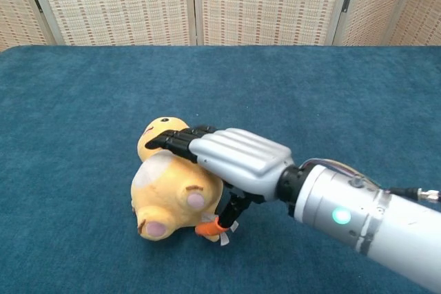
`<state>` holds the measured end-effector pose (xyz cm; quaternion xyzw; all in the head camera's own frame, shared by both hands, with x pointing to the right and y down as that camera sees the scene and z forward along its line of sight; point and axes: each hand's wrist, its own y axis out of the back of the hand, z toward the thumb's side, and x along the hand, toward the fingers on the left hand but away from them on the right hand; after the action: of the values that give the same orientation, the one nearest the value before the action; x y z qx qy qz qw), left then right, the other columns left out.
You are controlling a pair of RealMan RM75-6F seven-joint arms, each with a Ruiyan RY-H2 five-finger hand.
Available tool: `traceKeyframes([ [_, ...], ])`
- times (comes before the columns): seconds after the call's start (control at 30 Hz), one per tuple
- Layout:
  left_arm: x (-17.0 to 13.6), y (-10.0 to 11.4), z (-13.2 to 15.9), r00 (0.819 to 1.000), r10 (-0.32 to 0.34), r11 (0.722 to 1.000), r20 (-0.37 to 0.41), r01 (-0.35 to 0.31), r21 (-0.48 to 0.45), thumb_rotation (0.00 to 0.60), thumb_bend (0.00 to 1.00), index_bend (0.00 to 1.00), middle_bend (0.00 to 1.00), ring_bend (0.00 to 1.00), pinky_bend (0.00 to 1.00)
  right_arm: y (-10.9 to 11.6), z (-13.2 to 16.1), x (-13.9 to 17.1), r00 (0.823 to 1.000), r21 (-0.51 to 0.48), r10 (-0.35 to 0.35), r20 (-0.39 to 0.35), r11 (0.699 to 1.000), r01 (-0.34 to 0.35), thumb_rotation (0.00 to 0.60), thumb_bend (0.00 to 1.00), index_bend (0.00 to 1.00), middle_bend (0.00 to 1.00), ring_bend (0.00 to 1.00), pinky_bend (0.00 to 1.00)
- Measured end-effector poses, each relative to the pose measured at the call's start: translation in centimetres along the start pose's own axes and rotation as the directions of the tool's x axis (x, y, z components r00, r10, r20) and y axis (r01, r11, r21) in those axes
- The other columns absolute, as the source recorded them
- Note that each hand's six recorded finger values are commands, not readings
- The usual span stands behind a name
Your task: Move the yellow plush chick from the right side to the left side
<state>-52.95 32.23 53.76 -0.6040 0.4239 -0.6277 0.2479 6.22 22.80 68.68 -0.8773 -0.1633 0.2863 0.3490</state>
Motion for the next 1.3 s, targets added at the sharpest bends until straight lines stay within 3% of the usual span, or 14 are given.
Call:
traceKeyframes([
  [0.17,0.0,-0.6,1.0,0.999,-0.008,1.000,0.036,0.007,0.016,0.600,0.27,0.00,0.00,0.00,0.18,3.9,-1.2,3.9,0.997,-0.015,-0.073,-0.012,0.997,0.073,0.600,0.01,0.00,0.00,0.00,0.00],
  [0.3,0.0,-1.2,2.6,0.994,-0.025,1.000,0.107,0.024,0.009,0.600,0.27,0.00,0.00,0.00,0.19,6.6,-3.1,8.5,0.994,0.010,-0.110,0.021,0.994,0.110,0.600,0.01,0.00,0.00,0.00,0.00],
  [0.47,0.1,-2.1,6.2,0.970,-0.058,0.998,0.235,0.047,0.052,0.600,0.27,0.00,0.00,0.00,0.19,9.0,-6.9,17.0,0.973,0.082,-0.167,0.159,0.984,0.156,0.600,0.01,0.00,0.00,0.00,0.00],
  [0.6,0.4,-2.9,10.1,0.941,-0.085,0.991,0.327,0.046,0.126,0.600,0.27,0.00,0.00,0.00,0.19,8.4,-9.3,24.1,0.935,0.141,-0.187,0.302,0.979,0.150,0.600,0.02,0.00,0.00,0.00,0.00],
  [0.7,0.4,-3.7,14.1,0.902,-0.108,0.982,0.419,0.032,0.186,0.600,0.27,0.00,0.00,0.00,0.18,7.6,-10.6,29.2,0.902,0.186,-0.178,0.394,0.976,0.112,0.600,0.02,0.00,0.00,0.00,0.00],
  [0.77,0.3,-4.4,17.1,0.865,-0.130,0.974,0.484,0.020,0.225,0.600,0.25,0.00,0.00,0.00,0.18,7.4,-11.1,32.5,0.875,0.202,-0.183,0.448,0.974,0.101,0.600,0.03,0.00,0.00,0.00,0.00],
  [0.93,0.0,-6.8,24.6,0.766,-0.190,0.957,0.614,0.004,0.291,0.600,0.24,0.00,0.00,0.00,0.13,8.3,-11.5,37.0,0.830,0.191,-0.229,0.509,0.970,0.150,0.600,0.05,0.00,0.00,0.00,0.00],
  [1.03,0.0,-7.9,28.7,0.718,-0.195,0.958,0.668,-0.008,0.288,0.600,0.23,0.00,0.00,0.00,0.08,8.4,-11.8,38.9,0.813,0.181,-0.226,0.537,0.972,0.151,0.600,0.05,0.00,0.00,0.00,0.00],
  [1.17,0.2,-9.2,32.6,0.674,-0.210,0.959,0.709,0.000,0.284,0.600,0.22,0.00,0.00,0.00,0.06,8.8,-12.2,39.8,0.802,0.167,-0.223,0.554,0.974,0.156,0.600,0.06,0.00,0.00,0.00,0.00],
  [1.3,0.8,-10.2,34.9,0.655,-0.224,0.955,0.722,-0.001,0.296,0.600,0.22,0.00,0.00,0.00,0.05,8.7,-12.4,39.9,0.804,0.151,-0.206,0.558,0.978,0.146,0.600,0.06,0.00,0.00,0.00,0.00],
])
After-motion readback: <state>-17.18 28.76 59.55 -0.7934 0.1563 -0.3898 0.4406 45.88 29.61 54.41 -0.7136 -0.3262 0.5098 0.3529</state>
